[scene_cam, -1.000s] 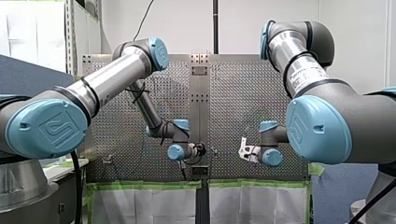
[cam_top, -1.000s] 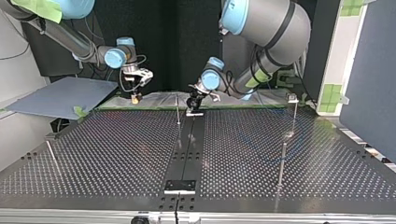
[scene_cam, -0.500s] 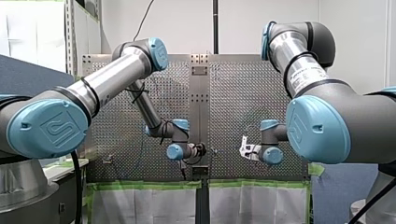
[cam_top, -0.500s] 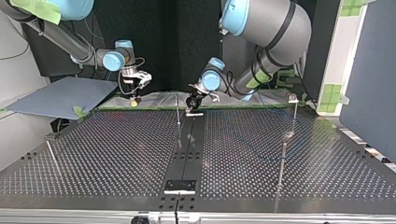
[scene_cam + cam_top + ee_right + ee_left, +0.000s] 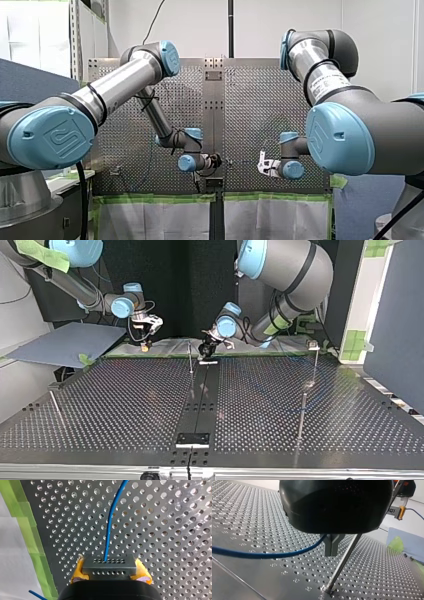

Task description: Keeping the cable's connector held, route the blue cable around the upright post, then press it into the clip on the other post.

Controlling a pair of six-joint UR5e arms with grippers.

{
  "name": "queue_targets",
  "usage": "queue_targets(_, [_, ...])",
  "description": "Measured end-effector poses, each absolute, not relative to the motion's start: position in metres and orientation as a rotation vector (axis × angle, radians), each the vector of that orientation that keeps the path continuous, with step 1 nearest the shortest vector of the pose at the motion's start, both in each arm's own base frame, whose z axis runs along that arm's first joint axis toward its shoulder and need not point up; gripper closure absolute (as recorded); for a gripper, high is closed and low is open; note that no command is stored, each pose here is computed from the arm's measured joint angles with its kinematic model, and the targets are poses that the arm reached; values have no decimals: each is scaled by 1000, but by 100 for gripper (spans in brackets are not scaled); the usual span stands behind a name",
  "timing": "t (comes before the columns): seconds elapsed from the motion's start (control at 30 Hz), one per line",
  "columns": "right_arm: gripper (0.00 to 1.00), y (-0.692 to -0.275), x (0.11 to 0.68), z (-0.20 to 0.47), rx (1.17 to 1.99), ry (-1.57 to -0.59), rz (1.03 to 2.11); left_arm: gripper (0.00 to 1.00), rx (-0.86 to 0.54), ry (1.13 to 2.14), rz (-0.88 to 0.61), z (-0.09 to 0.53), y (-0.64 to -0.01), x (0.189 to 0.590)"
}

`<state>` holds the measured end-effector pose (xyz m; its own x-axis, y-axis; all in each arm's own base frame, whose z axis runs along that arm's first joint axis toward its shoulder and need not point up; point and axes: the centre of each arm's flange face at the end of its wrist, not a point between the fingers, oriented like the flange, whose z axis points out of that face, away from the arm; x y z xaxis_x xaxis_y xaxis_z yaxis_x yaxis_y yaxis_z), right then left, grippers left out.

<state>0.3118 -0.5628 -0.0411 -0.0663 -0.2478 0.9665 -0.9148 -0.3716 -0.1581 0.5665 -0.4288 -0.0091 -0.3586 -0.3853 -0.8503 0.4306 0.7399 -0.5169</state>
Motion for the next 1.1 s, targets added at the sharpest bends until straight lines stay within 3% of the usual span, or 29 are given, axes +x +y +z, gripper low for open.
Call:
queue_targets(0.33, [100,-561,313,-42,1645,-1249,1463,100,82,1716,-791,-8,-429,568])
queue_targets(1.1, [100,-555,321,-43,1678,-1198,1442,100,213,1775,-623,-15,-428,557])
